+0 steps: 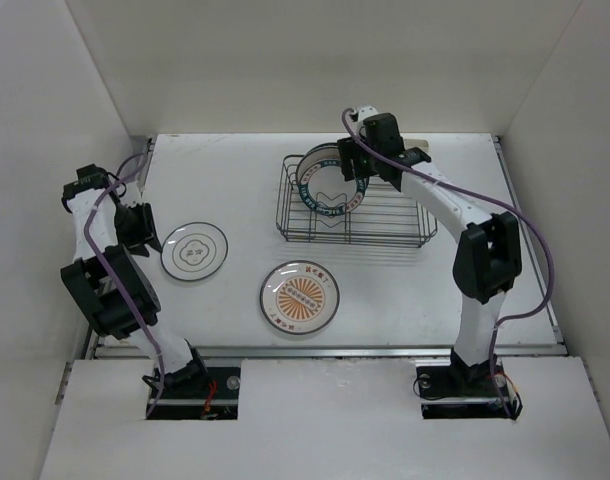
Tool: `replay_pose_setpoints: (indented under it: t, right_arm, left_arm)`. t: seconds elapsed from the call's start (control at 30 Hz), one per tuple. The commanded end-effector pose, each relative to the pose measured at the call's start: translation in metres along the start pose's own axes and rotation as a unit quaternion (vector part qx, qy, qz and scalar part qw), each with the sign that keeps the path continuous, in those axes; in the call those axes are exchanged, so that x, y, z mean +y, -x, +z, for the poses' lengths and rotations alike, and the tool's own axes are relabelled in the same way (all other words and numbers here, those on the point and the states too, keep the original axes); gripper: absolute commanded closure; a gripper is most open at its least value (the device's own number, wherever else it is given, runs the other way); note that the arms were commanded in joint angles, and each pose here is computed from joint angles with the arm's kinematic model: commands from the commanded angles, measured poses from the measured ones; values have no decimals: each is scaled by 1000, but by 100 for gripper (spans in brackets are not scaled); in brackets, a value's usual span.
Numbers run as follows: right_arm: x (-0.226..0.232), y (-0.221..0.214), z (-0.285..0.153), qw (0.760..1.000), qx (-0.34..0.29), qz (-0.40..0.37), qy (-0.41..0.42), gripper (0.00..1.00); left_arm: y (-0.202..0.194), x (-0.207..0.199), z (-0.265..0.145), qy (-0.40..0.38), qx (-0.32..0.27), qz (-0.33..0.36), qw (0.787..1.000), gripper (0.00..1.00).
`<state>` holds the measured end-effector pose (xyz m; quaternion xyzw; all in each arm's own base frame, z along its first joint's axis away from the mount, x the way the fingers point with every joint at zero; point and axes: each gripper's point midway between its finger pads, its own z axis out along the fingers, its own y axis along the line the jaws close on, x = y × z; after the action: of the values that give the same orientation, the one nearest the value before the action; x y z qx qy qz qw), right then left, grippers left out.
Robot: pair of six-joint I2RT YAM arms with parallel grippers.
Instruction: Unload the plates from the dish rack
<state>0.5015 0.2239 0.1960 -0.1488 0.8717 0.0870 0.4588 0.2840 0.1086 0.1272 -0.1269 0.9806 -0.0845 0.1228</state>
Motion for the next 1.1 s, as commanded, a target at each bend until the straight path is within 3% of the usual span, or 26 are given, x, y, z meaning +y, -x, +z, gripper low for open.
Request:
replay_pose_setpoints:
  t: [0.0, 0.37, 0.47, 0.63, 0.8, 1.07]
  right_arm:
    - [8, 33, -10, 998, -44, -25, 37, 27]
    - [17, 9, 16, 997, -22, -31, 63, 43]
    - [9, 5, 9, 998, -21, -31, 43, 43]
    - [0, 9, -12, 999, -33, -30, 21, 31]
    - [0, 20, -31, 998, -50, -29, 21, 31]
    - [11, 15, -30, 997, -46, -31, 55, 44]
  left_arm:
    - [-3, -2, -7, 7, -5, 14, 1000, 66]
    - [-6, -1, -3, 5, 4, 17, 1000, 66]
    - [-6, -1, -3, 5, 4, 21, 1000, 66]
    - [-3, -5, -5, -5, -3, 22, 1000, 66]
    - [-5, -6, -3, -11, 5, 20, 1000, 66]
    - [-5, -6, -3, -11, 5, 20, 1000, 66]
